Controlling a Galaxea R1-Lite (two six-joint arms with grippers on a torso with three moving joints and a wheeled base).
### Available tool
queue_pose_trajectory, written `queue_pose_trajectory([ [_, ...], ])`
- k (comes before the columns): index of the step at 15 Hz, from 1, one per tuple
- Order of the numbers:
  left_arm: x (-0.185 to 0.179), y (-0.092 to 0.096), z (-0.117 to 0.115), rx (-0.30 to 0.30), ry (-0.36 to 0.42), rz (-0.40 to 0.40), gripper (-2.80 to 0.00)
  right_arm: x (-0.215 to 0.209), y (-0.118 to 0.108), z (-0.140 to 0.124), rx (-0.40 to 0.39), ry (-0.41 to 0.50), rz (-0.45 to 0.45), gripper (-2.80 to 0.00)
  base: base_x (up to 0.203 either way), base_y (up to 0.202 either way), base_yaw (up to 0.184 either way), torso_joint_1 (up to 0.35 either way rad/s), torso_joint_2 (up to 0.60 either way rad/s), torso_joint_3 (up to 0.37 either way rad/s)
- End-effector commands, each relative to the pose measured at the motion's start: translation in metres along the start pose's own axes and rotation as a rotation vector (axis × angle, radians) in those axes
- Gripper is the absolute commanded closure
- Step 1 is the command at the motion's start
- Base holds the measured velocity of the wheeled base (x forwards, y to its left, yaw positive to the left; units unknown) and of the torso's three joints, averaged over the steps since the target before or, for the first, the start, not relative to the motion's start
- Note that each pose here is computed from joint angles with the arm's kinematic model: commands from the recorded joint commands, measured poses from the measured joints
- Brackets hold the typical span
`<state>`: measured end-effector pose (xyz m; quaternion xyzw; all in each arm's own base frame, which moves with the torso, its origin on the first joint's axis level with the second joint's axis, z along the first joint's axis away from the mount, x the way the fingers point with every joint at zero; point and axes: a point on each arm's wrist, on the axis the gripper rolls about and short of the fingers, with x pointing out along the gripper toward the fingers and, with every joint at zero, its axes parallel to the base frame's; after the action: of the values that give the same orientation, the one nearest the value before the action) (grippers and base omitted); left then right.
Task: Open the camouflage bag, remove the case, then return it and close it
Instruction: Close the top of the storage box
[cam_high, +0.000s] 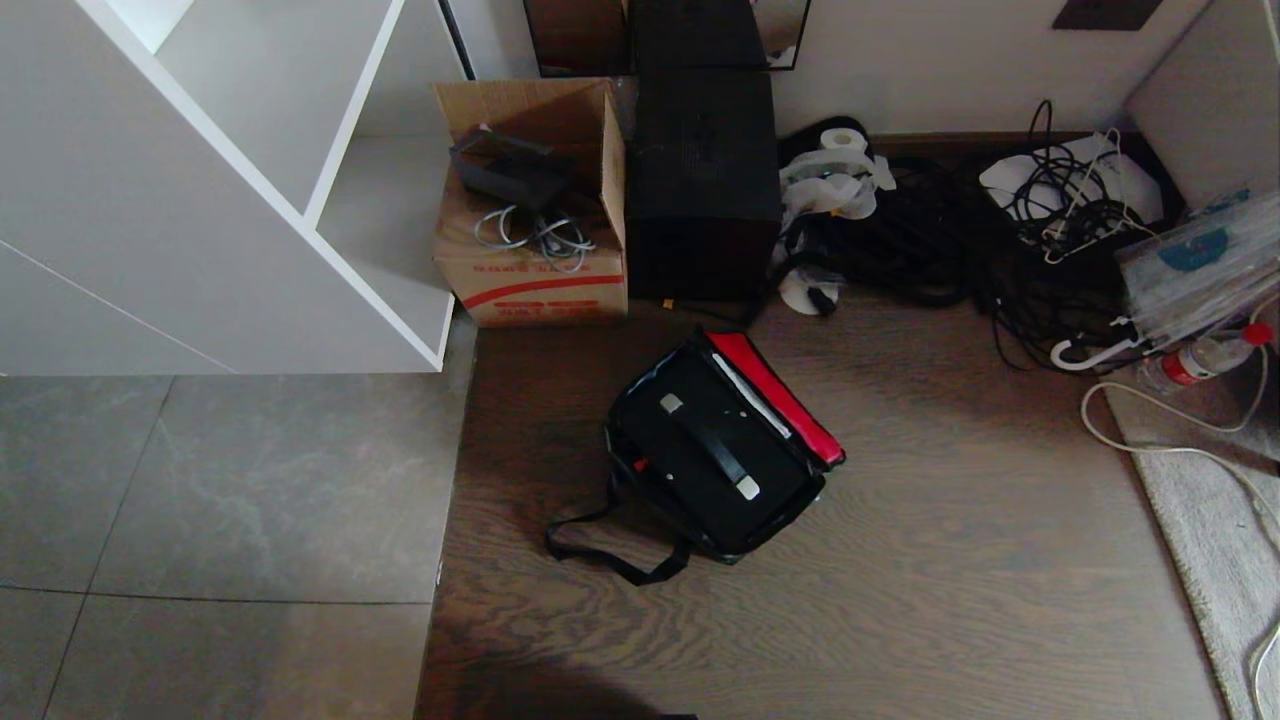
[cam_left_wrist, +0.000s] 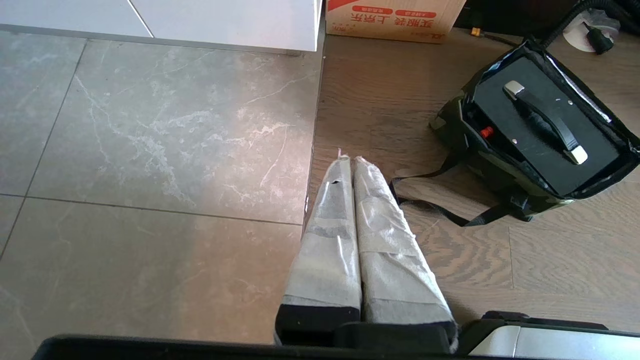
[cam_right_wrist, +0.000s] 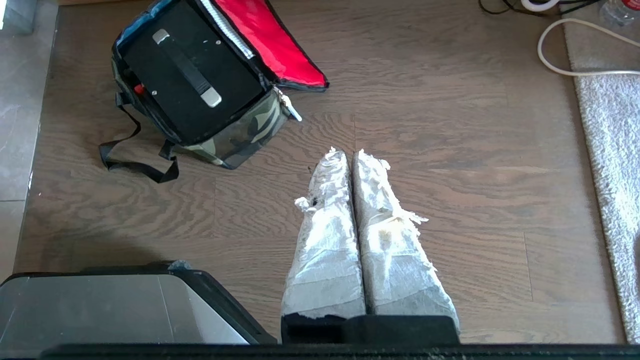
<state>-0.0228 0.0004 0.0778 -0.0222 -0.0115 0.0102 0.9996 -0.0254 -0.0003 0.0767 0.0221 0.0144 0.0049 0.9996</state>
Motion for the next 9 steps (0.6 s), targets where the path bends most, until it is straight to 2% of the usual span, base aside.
queue_pose_trajectory([
  [1, 0.0008, 0.0001, -0.0029, -0.001, 0.01, 0.001, 0.0, 0.0004, 0.0, 0.0002, 0.0, 0.005, 0.0, 0.0, 0.0, 0.0, 0.0, 0.0, 0.0, 0.0],
  [7, 0.0006, 0.0001, -0.0025, -0.003, 0.009, 0.001, 0.0, 0.0004, 0.0, 0.0002, 0.0, 0.005, 0.0, 0.0, 0.0, 0.0, 0.0, 0.0, 0.0, 0.0],
  [9, 0.0008, 0.0001, -0.0029, -0.005, 0.01, 0.001, 0.0, 0.0004, 0.0, 0.0002, 0.0, 0.005, 0.0, 0.0, 0.0, 0.0, 0.0, 0.003, 0.0, 0.095],
])
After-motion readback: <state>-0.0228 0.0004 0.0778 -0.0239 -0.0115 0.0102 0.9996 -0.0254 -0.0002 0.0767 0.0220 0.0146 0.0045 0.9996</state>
